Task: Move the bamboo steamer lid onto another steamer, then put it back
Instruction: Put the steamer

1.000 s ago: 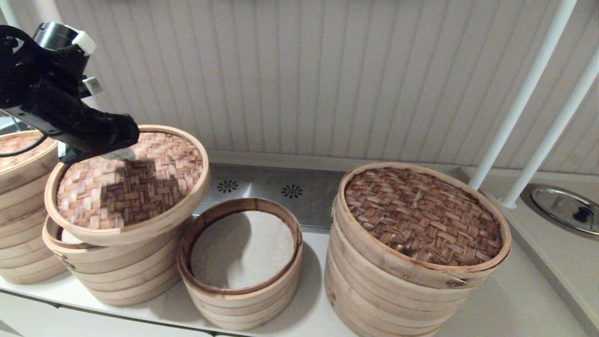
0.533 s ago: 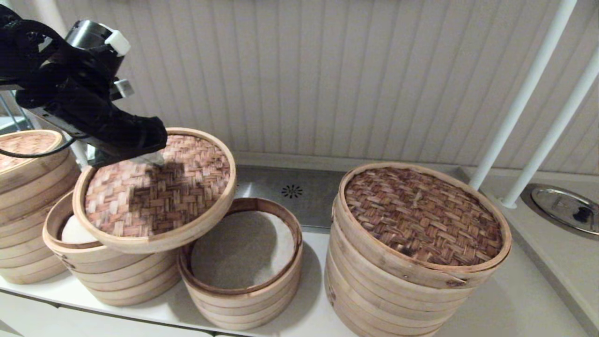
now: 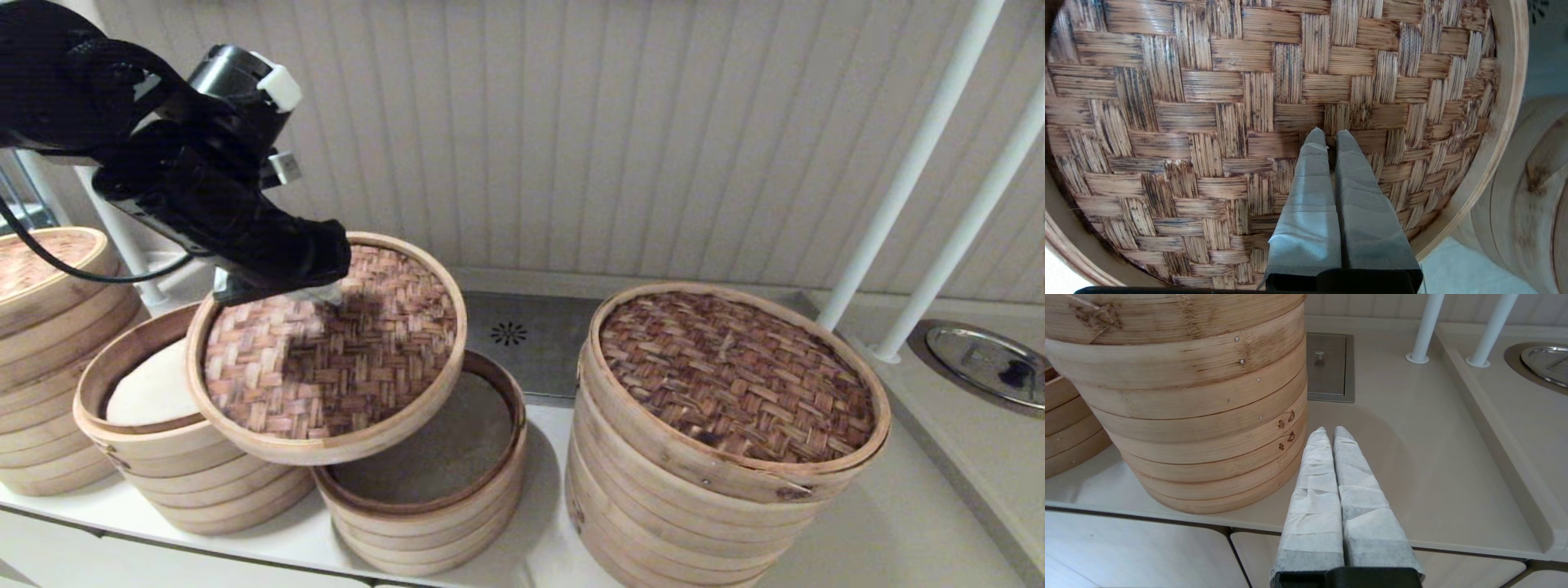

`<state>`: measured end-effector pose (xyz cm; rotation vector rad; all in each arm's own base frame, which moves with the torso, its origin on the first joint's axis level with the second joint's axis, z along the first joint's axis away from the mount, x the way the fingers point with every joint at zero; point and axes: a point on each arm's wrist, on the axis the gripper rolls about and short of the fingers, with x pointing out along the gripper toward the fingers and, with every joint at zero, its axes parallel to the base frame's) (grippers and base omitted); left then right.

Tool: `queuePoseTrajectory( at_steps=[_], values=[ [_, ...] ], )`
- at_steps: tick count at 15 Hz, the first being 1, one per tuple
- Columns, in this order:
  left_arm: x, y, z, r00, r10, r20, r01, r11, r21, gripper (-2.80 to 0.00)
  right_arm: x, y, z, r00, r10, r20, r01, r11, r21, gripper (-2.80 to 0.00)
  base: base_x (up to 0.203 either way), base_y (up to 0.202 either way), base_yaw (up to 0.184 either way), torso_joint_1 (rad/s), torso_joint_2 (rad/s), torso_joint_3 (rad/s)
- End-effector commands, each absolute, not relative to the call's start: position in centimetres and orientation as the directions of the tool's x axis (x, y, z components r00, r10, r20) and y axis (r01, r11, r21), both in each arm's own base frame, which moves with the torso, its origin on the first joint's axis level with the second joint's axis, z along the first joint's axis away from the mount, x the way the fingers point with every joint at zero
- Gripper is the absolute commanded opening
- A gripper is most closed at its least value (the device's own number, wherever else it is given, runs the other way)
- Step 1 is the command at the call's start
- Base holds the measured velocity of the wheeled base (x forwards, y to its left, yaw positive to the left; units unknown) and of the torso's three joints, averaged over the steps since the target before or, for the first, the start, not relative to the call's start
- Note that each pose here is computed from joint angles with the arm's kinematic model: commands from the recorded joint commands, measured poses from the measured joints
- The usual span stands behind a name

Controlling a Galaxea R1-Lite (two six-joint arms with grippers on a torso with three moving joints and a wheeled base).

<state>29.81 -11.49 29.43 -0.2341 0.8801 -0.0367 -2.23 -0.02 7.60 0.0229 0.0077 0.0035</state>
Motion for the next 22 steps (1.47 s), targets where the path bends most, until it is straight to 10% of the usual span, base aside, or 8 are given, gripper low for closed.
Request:
queuePoseTrajectory(
  at_steps=[1,22],
  values=[
    [30.0,-12.3,28.8,0.620,-0.132,-0.774,-0.052,0.977,-0.208,-2.80,-2.2,0.0,7.6,1.000,0.005,-0.008,-0.004,1.000,0.023,-2.80,0.000,0.000,0.000,0.000,0.00,0.000],
    [31.4,-17.6,23.8,0.520,-0.156,-0.840,0.012,0.984,-0.175,-2.80,-2.2,0.0,7.6,1.000,0.005,-0.010,-0.004,1.000,0.023,-2.80,0.000,0.000,0.000,0.000,0.00,0.000]
  ],
)
